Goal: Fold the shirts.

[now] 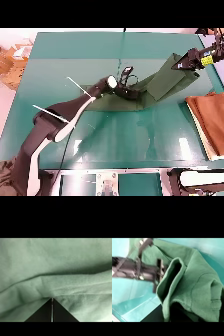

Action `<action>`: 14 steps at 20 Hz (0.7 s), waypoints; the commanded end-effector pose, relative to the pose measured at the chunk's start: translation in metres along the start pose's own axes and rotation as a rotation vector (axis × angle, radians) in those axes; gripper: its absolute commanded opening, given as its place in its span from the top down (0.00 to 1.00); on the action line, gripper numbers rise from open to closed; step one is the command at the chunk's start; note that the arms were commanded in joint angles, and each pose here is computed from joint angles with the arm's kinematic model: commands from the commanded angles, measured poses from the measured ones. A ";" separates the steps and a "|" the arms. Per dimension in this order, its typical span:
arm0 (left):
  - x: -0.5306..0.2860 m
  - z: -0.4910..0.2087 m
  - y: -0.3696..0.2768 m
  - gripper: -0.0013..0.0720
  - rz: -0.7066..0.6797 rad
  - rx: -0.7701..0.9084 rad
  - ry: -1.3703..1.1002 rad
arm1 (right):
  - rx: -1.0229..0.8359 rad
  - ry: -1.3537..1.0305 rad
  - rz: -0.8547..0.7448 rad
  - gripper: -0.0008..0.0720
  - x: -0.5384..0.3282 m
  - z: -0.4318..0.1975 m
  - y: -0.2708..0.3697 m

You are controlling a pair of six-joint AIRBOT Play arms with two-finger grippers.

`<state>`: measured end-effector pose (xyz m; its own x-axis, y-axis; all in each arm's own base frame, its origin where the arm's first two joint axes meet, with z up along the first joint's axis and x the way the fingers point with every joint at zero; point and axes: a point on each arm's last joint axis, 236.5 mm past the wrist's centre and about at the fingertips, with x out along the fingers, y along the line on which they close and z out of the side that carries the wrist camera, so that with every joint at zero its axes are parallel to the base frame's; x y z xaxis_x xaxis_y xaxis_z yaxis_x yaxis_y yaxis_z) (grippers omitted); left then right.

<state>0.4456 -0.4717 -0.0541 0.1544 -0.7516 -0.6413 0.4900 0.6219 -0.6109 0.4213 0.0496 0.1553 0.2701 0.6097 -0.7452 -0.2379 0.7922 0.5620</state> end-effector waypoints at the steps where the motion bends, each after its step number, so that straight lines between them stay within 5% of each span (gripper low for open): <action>1: -0.053 0.008 0.013 0.94 -0.010 0.077 0.110 | 0.026 -0.002 0.003 0.96 0.000 0.001 0.004; 7: -0.264 0.032 0.128 0.95 0.343 0.081 0.162 | -0.015 -0.005 0.076 0.96 0.049 0.013 0.076; 14: -0.397 0.040 0.196 0.94 0.478 -0.079 -0.006 | -0.051 -0.048 0.193 0.96 0.260 -0.004 0.204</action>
<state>0.5168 -0.1136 0.0858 0.3126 -0.4280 -0.8480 0.3729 0.8764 -0.3049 0.4359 0.2802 0.1136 0.2097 0.7243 -0.6568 -0.3427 0.6836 0.6444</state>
